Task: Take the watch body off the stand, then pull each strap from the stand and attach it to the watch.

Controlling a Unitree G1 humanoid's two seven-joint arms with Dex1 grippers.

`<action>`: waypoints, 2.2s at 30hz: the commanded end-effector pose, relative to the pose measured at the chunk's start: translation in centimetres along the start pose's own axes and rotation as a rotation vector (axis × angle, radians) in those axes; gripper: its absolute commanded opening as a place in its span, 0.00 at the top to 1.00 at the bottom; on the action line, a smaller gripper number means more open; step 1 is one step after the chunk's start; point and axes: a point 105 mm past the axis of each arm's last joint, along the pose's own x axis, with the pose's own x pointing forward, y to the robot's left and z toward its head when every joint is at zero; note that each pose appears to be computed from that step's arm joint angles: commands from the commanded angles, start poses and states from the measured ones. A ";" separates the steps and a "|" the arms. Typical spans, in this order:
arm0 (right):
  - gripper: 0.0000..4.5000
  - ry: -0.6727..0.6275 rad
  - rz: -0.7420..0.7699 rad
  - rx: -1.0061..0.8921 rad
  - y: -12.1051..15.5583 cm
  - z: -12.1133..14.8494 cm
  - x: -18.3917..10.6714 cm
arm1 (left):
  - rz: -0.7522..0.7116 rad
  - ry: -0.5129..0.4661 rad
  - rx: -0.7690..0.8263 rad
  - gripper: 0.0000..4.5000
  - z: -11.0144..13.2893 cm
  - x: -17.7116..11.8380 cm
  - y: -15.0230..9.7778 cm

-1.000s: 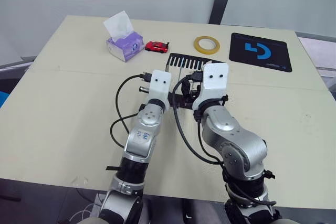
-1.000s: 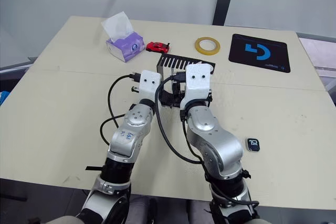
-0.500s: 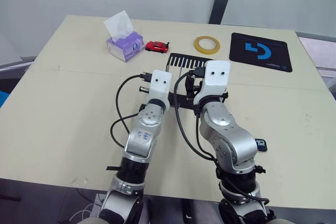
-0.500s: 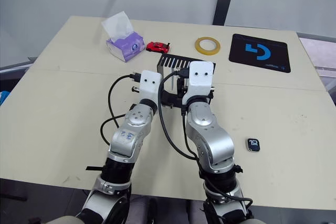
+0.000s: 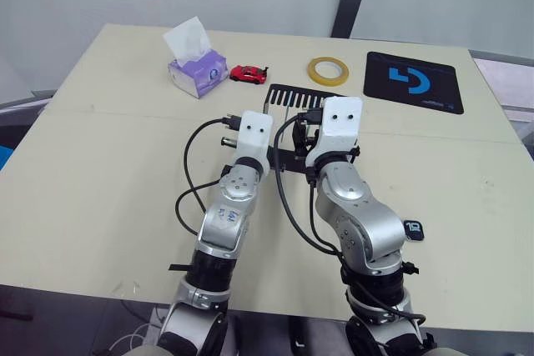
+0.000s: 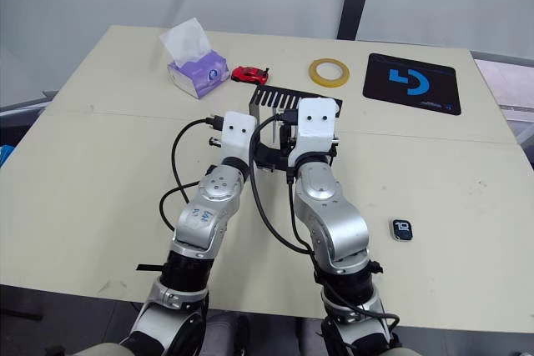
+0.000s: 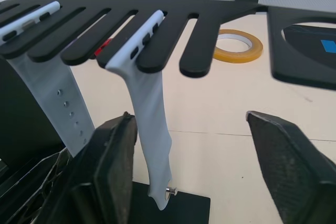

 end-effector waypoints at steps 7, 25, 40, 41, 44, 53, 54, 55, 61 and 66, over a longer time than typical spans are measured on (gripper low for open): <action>0.98 -0.046 0.030 0.065 1.3 1.2 -0.5 | -0.026 -0.075 -0.015 1.00 2.1 0.3 -1.1; 0.98 -0.095 0.127 -0.033 2.5 1.4 -3.7 | -0.030 -0.058 -0.039 1.00 1.4 0.5 -1.5; 1.00 -0.102 0.232 -0.107 0.5 1.3 -5.6 | -0.187 -0.006 -0.076 0.83 0.5 -0.7 -1.8; 1.00 -0.104 0.243 -0.112 0.3 1.4 -5.7 | -0.209 -0.006 -0.084 0.78 0.5 -1.0 -1.7; 1.00 -0.103 0.299 -0.123 -0.2 1.5 -5.6 | -0.258 -0.017 -0.116 0.47 1.0 -2.0 -0.6; 1.00 -0.077 0.555 -0.130 -1.1 1.7 -5.8 | -0.473 -0.003 -0.136 0.01 1.1 -6.3 4.2; 1.00 -0.071 0.593 -0.131 -1.1 1.6 -5.9 | -0.513 -0.012 -0.134 0.01 1.3 -7.0 4.5; 1.00 -0.064 0.642 -0.130 -1.0 1.6 -6.2 | -0.569 -0.008 -0.141 0.01 1.2 -7.8 4.6; 1.00 -0.048 0.935 -0.046 0.1 2.4 -8.1 | -0.954 0.011 -0.191 0.01 1.8 -12.4 5.3; 1.00 -0.002 1.209 0.051 0.8 3.1 -9.4 | -1.212 -0.015 -0.276 0.01 4.2 -13.6 4.6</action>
